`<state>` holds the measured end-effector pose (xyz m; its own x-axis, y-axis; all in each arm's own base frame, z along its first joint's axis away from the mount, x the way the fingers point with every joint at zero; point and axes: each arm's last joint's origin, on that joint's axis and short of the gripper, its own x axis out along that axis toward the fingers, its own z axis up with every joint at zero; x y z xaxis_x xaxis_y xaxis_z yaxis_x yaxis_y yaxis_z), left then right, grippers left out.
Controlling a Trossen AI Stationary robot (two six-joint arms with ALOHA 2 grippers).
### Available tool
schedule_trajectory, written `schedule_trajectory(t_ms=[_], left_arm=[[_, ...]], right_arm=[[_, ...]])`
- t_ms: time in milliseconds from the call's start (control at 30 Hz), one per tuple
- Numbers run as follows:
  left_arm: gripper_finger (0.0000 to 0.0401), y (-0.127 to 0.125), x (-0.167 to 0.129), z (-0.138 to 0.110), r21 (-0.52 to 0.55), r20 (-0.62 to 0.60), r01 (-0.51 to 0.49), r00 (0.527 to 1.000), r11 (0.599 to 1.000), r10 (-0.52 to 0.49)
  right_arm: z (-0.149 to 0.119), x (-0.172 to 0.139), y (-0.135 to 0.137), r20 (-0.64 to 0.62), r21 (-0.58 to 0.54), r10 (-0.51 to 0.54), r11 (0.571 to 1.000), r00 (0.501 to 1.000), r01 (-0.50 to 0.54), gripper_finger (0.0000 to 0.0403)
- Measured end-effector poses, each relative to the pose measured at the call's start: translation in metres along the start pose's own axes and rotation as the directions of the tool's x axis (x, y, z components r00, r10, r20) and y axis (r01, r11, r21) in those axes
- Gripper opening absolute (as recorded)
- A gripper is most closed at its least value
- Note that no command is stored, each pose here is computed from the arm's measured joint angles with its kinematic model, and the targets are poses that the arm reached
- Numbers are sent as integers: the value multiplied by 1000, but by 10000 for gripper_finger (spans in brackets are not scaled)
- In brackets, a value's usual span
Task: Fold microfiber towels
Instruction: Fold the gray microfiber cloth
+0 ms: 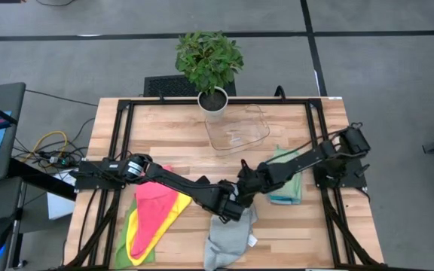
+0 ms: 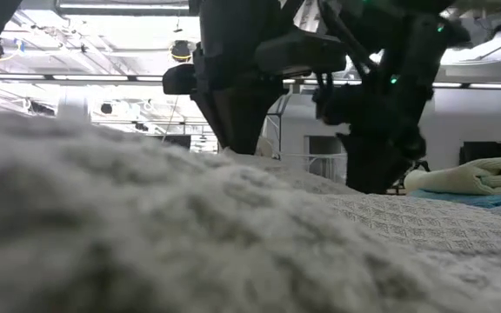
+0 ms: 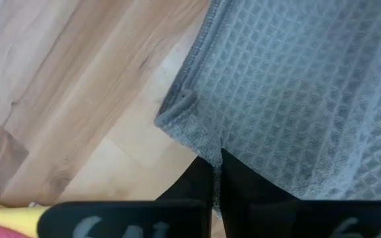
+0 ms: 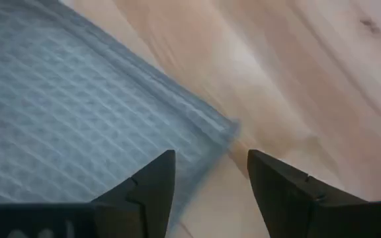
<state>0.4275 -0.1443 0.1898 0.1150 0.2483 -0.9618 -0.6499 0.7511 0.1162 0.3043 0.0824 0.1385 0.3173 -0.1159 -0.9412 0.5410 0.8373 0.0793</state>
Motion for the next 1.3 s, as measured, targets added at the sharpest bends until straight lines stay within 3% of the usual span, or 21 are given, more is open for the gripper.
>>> schedule_trajectory(t_ms=[267, 367, 533, 700, 933, 1067, 1200, 1300], left_arm=[[0, 1, 0, 0, -12, 5, -10, 1000, 1000, 10], [0, 0, 0, 0, -15, 11, -11, 1000, 1000, 11], [0, 1, 0, 2, -25, 25, -14, 1000, 1000, 15], [0, 6, -5, 6, -5, 36, -24, 999, 1000, 24], [0, 44, -79, 6, -114, 175, -8, 984, 993, 28], [0, 70, -136, 6, -187, 331, 148, 940, 971, -79], [0, 87, -178, 9, -187, 492, 321, 849, 928, -194], [0, 100, -213, 12, -142, 643, 437, 723, 888, -253]], right_arm=[[3, 22, 1, -39, 10, 17, 1000, 999, -16, 197], [0, 20, 1, -47, 3, 9, 1000, 999, -9, 151], [1, 17, 3, -42, 11, 45, 999, 998, -45, 29], [3, 1, 5, -49, 21, 88, 996, 995, -87, 18], [11, -84, 3, 132, 37, 221, 973, 966, -227, 14], [17, -151, 3, 329, 22, 331, 933, 884, -358, 14], [29, -218, 1, 526, -64, 390, 905, 756, -421, 14], [37, -266, 3, 630, -162, 434, 885, 644, -437, 14]])
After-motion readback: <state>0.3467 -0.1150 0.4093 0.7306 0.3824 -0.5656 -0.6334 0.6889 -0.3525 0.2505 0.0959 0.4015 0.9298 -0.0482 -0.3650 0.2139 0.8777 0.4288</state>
